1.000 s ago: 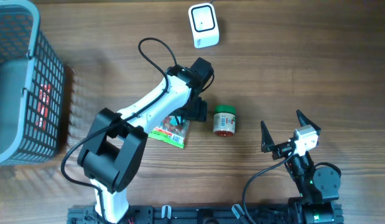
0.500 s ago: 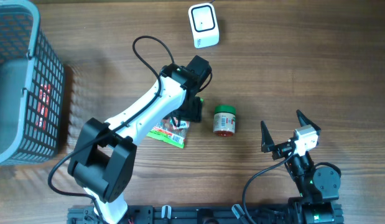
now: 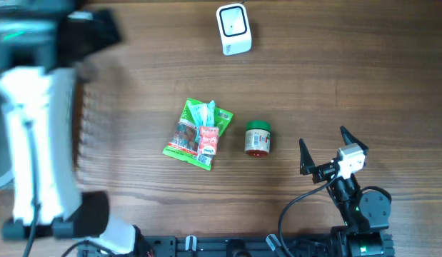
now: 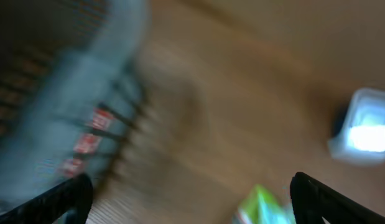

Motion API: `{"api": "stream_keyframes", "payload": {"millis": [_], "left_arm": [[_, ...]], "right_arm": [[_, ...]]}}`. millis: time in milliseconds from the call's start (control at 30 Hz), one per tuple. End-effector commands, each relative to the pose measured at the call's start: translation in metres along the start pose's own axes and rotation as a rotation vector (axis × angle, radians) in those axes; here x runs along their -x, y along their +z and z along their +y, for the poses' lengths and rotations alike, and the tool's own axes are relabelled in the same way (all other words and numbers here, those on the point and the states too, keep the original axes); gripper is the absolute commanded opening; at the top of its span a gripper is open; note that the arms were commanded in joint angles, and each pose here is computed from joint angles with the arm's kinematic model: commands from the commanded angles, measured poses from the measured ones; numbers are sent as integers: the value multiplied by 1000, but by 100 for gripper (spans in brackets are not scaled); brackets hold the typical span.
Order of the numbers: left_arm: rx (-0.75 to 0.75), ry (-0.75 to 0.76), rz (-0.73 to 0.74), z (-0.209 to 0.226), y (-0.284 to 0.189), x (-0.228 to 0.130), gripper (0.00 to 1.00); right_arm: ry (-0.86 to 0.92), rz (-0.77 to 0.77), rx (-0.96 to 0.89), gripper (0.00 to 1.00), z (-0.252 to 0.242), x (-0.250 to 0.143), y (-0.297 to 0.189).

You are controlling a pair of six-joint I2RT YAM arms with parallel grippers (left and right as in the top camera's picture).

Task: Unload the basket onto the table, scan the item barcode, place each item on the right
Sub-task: 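Carry the packets with the left gripper and drop them beside the jar, then grasp the red Nescafe sachet in the basket and place it by the packets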

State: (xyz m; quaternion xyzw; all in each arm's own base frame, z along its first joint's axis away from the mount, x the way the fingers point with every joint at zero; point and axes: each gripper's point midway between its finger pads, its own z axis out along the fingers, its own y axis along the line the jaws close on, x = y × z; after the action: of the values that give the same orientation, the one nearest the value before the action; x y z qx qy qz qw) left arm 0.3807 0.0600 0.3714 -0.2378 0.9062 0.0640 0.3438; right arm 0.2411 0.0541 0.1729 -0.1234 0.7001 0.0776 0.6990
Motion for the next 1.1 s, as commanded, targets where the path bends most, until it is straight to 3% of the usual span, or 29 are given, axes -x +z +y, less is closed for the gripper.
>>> {"api": "stream_keyframes", "payload": {"millis": [0,100,233,333,400,467,600,867,933,1000,1033,1067], "left_arm": [[236,-215,-62,122,3,31,99],[337,-388,4,205,25,23,100],[322,-425,186,263,78,-8,100],[190,-401,339,266,123,-36,91],[118,-383,426,261,149,-55,78],[71,-381,501,254,171,-74,72],[39,-377,635,245,218,-120,76],[-24,-218,684,216,289,-197,79],[-25,-212,680,213,297,-208,71],[-10,-206,678,215,302,-216,42],[3,-208,680,218,302,-217,14],[17,-211,679,220,302,-217,4]], "right_arm": [[-7,-6,-2,100,0,1,0],[-7,-6,-2,100,0,1,0],[-7,-6,-2,100,0,1,0],[-7,-6,-2,100,0,1,0],[-7,-6,-1,100,0,1,0],[-7,-6,-2,100,0,1,0],[-7,-6,-2,100,0,1,0],[-7,-6,-2,100,0,1,0],[-7,-6,-2,100,0,1,0],[-7,-6,-2,100,0,1,0],[-7,-6,-1,100,0,1,0],[-7,-6,-2,100,0,1,0]]}}
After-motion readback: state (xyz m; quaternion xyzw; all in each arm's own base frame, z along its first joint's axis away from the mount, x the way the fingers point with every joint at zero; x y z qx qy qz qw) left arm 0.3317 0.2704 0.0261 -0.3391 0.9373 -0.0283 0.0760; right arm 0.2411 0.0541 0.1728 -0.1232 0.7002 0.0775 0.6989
